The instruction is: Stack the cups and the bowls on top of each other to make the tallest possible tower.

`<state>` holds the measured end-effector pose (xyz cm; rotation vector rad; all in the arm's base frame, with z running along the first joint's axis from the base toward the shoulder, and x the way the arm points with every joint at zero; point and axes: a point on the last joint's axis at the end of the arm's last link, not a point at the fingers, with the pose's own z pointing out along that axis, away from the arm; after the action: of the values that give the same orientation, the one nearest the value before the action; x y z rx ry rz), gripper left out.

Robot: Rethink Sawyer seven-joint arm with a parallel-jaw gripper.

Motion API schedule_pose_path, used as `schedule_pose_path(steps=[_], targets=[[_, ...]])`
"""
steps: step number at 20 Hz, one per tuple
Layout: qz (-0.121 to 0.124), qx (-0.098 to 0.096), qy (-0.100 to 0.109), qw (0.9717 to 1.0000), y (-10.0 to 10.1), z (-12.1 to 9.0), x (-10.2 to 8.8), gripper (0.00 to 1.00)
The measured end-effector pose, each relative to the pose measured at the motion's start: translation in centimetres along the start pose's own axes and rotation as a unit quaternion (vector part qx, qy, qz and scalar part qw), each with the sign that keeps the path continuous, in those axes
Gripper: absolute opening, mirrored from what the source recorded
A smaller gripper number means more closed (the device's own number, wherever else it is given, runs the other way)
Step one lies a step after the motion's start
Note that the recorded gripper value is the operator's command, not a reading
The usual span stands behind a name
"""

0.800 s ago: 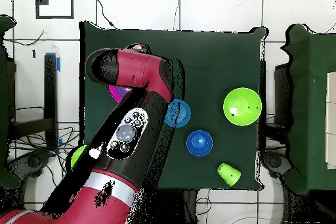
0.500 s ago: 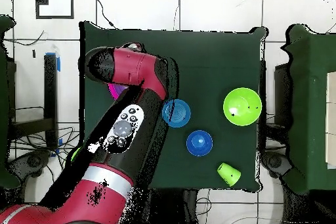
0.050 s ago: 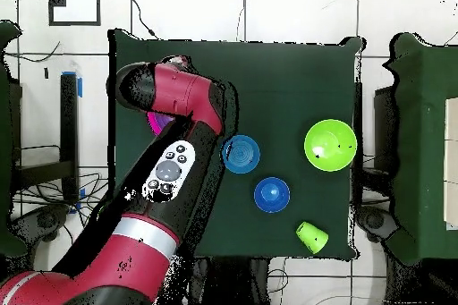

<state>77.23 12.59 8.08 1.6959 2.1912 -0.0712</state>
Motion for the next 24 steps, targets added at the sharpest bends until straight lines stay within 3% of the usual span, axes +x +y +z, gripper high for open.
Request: schedule_pose_path(steps=[10, 24], targets=[[0.025, -0.051, -0.016, 0.9983, 1.0, 2.3, 1.1, 0.0], [0.027, -0.08, -0.045, 0.9954, -0.1, 6.3, 1.6, 0.0]])
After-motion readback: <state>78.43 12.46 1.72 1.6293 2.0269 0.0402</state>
